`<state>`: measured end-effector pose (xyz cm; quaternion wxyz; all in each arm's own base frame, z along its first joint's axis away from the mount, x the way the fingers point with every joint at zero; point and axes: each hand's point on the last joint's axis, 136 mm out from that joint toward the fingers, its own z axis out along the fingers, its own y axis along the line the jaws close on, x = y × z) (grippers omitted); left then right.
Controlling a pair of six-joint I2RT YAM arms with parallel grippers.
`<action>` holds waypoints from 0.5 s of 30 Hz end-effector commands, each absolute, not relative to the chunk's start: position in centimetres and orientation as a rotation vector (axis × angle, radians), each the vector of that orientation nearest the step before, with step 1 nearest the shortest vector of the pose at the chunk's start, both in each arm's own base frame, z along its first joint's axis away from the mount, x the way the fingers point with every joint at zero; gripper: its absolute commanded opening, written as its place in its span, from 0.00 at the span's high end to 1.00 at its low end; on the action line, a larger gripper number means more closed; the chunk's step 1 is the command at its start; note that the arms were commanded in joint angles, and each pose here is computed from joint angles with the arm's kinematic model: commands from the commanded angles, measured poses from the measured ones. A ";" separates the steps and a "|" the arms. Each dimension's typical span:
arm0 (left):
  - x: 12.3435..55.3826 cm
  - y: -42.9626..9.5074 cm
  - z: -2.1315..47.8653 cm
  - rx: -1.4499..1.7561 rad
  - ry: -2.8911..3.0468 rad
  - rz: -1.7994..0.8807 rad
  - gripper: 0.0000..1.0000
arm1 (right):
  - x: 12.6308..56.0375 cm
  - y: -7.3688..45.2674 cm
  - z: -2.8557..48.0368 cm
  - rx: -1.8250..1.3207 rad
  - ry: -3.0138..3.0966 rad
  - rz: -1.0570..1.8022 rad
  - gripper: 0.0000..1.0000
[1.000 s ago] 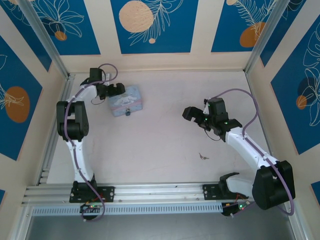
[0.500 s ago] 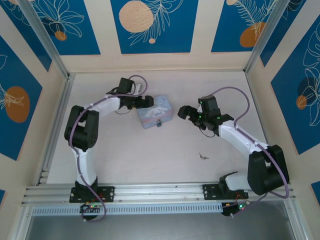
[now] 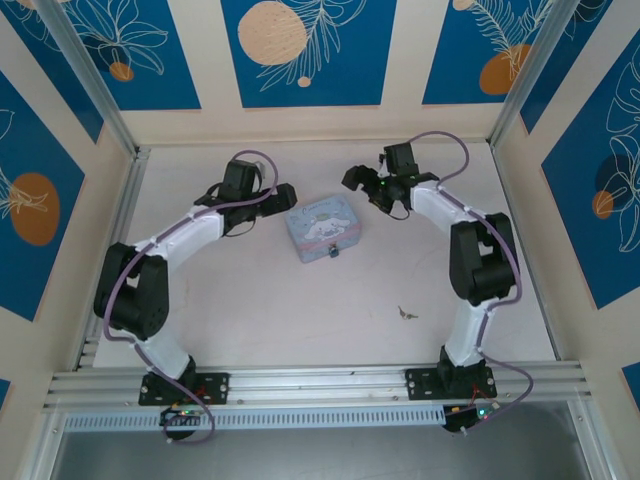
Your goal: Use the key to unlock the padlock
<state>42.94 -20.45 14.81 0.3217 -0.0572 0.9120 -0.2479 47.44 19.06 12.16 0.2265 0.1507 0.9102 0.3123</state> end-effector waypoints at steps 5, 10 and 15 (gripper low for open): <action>41.2 -19.7 13.0 -0.228 2.431 -0.672 0.01 | 44.6 22.2 10.2 0.355 2.622 0.948 0.07; 40.1 -19.3 12.1 -0.231 2.433 -0.668 0.01 | 41.5 23.6 10.3 0.324 2.595 1.017 0.07; 39.5 -19.5 11.1 -0.228 2.442 -0.701 0.01 | 38.5 24.4 10.6 0.316 2.578 1.055 0.07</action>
